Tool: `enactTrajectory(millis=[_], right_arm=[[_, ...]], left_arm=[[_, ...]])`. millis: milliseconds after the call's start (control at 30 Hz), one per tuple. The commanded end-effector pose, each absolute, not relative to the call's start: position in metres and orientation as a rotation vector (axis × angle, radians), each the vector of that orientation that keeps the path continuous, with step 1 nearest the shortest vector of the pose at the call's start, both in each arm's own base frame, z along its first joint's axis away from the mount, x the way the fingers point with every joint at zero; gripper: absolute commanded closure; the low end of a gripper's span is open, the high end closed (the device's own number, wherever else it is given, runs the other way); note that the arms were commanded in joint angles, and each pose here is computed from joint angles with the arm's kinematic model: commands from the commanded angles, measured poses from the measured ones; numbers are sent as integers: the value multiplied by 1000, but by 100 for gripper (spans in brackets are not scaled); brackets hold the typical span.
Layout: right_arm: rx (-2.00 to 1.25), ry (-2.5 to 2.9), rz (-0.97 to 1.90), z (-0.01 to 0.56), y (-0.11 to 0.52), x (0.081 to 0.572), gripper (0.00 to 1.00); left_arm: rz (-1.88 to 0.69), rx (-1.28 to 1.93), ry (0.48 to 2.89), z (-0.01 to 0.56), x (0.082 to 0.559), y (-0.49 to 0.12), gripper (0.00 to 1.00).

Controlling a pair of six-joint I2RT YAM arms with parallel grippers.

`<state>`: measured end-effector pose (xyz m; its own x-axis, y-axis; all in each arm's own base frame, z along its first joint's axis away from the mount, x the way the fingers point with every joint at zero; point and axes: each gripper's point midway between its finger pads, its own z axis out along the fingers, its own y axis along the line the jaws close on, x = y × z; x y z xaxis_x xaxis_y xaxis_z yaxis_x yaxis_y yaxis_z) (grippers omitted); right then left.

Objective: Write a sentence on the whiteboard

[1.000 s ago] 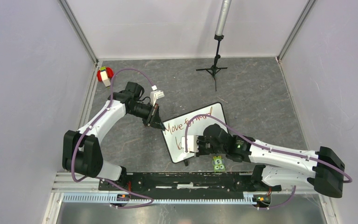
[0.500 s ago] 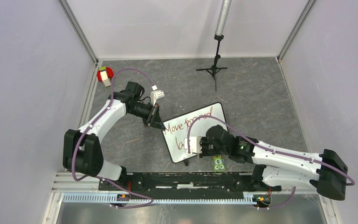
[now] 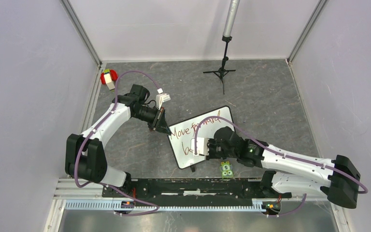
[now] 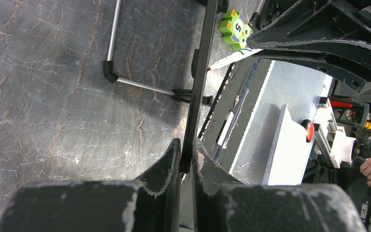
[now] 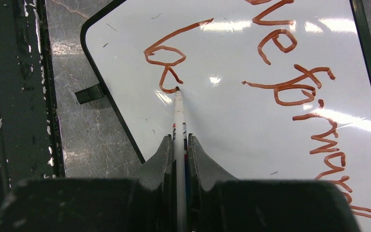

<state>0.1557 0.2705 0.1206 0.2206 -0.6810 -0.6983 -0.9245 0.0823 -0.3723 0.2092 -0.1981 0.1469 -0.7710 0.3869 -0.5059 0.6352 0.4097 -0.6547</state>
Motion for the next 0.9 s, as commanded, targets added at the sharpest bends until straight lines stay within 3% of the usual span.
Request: enactTrajectory(millis=[0, 867], right_arm=[[-1586, 1516, 322, 138, 278, 175, 100], [-1554, 1482, 443, 161, 273, 160, 100]], left_arm=[[-1243, 963, 2350, 149, 217, -198, 98], [-1243, 965, 2357, 146, 218, -198, 97]])
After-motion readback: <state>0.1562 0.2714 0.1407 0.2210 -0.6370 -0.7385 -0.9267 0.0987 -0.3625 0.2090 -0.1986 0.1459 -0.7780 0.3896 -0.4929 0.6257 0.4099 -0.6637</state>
